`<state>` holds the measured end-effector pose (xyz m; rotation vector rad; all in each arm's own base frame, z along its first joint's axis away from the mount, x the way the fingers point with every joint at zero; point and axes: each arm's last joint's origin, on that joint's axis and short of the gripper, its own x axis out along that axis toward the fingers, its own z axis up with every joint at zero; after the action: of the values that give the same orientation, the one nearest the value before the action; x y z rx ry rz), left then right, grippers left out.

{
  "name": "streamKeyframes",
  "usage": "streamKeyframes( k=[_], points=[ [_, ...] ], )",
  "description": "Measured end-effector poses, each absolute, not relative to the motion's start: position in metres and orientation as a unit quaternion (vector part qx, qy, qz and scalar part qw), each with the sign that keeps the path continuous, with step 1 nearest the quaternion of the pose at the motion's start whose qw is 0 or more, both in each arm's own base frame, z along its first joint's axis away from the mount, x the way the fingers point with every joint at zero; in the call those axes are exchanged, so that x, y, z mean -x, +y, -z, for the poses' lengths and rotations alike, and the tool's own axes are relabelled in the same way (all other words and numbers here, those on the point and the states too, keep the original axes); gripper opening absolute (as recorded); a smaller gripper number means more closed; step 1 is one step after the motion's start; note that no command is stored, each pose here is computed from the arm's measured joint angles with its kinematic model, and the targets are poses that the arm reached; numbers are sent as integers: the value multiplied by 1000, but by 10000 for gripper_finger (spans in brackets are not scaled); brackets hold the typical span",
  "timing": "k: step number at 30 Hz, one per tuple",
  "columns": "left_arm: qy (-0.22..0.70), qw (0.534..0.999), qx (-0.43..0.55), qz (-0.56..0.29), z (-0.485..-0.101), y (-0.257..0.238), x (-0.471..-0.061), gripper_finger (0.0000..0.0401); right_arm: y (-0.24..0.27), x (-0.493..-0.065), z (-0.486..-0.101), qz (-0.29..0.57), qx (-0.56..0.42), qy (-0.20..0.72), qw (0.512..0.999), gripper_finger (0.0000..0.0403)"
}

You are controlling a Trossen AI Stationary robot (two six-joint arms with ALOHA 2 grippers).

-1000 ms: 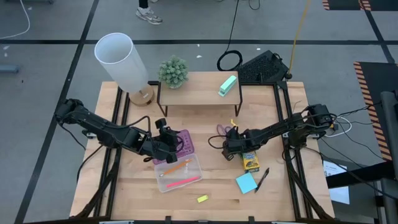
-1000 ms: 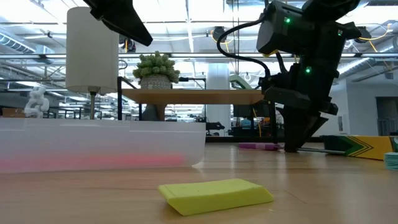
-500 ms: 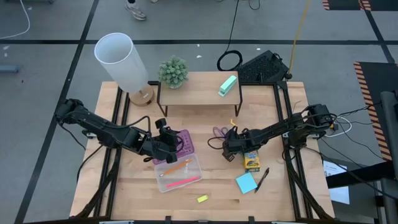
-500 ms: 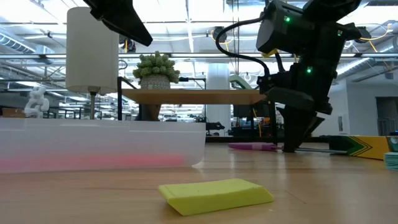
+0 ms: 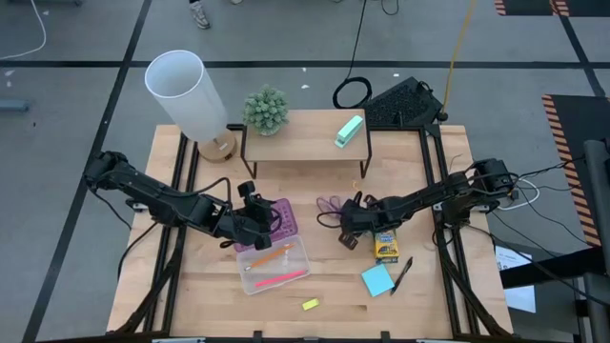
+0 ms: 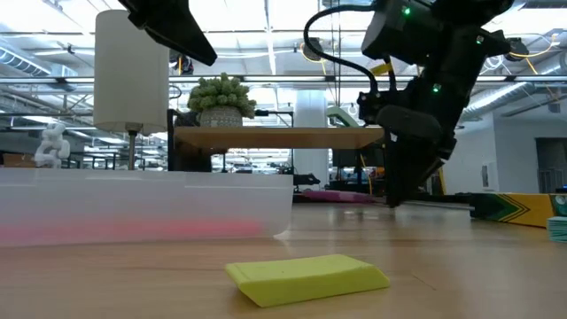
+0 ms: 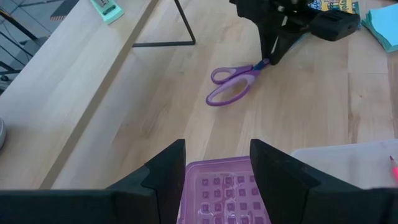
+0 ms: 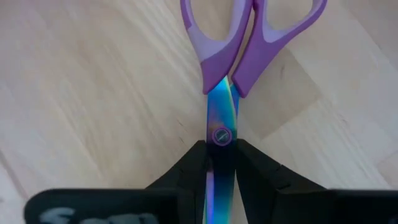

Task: Pack school essentials
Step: Put the purple scissors into the transparent box

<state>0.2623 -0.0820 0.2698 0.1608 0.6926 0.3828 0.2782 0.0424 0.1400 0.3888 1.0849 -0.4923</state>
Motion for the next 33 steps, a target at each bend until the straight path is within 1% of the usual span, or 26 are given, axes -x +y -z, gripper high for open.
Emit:
streamKeyframes(
  k=[5, 13, 18, 24, 29, 33],
  points=[
    [355, 912, -75, -192, -267, -81, -258, 184, 43, -283, -142, 205, -166, 495, 828, 65],
    [376, 899, -44, -221, -275, -82, -230, 184, 48, -292, -150, 129, -161, 484, 850, 65],
    [369, 900, -41, -226, -278, -86, -221, 184, 52, -305, -168, 88, -146, 469, 867, 66],
    [365, 902, -52, -226, -278, -89, -219, 184, 62, -324, -201, 42, -118, 428, 895, 66],
    [337, 909, -49, -243, -287, -86, -214, 184, 68, -339, -227, 21, -113, 390, 914, 66],
    [307, 917, -35, -251, -297, -85, -204, 184, 73, -355, -232, -3, -120, 385, 915, 66]
  ],
)
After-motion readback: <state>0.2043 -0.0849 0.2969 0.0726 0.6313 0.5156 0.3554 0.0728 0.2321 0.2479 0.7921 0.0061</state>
